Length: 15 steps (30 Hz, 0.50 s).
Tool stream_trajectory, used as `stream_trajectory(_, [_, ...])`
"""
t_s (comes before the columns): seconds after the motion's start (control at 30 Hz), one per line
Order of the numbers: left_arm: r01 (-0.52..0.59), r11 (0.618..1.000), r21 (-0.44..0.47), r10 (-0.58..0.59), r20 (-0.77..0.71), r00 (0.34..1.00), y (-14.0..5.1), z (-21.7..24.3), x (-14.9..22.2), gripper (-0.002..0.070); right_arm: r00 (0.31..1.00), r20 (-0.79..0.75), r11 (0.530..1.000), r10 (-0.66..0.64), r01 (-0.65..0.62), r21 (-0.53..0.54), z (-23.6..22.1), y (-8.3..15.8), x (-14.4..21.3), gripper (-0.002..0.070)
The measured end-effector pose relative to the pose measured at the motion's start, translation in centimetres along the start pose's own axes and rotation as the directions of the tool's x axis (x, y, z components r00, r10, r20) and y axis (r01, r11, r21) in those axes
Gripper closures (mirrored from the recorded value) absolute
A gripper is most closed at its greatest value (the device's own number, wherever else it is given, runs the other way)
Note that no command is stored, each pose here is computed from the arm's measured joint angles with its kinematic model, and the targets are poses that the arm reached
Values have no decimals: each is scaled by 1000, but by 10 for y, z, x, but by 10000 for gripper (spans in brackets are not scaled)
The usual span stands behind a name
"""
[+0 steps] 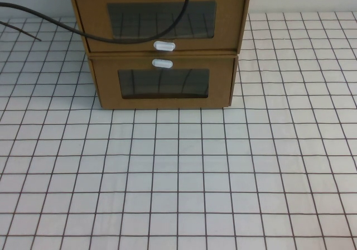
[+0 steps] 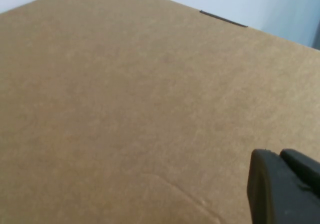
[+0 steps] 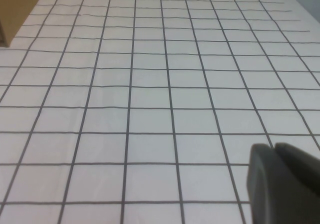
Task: Open the shoe box
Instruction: 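Pull the top drawer of the cardboard box fully open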
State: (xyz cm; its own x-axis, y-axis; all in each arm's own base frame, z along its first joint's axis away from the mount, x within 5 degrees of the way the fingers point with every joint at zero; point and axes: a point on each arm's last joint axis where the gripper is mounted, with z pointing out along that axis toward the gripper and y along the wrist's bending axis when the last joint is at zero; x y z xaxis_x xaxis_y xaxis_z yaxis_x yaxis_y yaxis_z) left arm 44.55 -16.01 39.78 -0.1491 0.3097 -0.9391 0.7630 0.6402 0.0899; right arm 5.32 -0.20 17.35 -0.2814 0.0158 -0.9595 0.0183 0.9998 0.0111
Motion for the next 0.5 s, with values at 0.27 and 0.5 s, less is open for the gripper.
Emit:
stream_trajectory(0.27, [-11,1000,-2,11,-10,1000,0,0,1,677,1000,0,1000,-2,2,1,0,0,0,690])
stream_trajectory(0.5, [-24,1000,-2,24,-26,999,0,0,2,677,998,67,1000,2,-1,-8,0,1,-6,689])
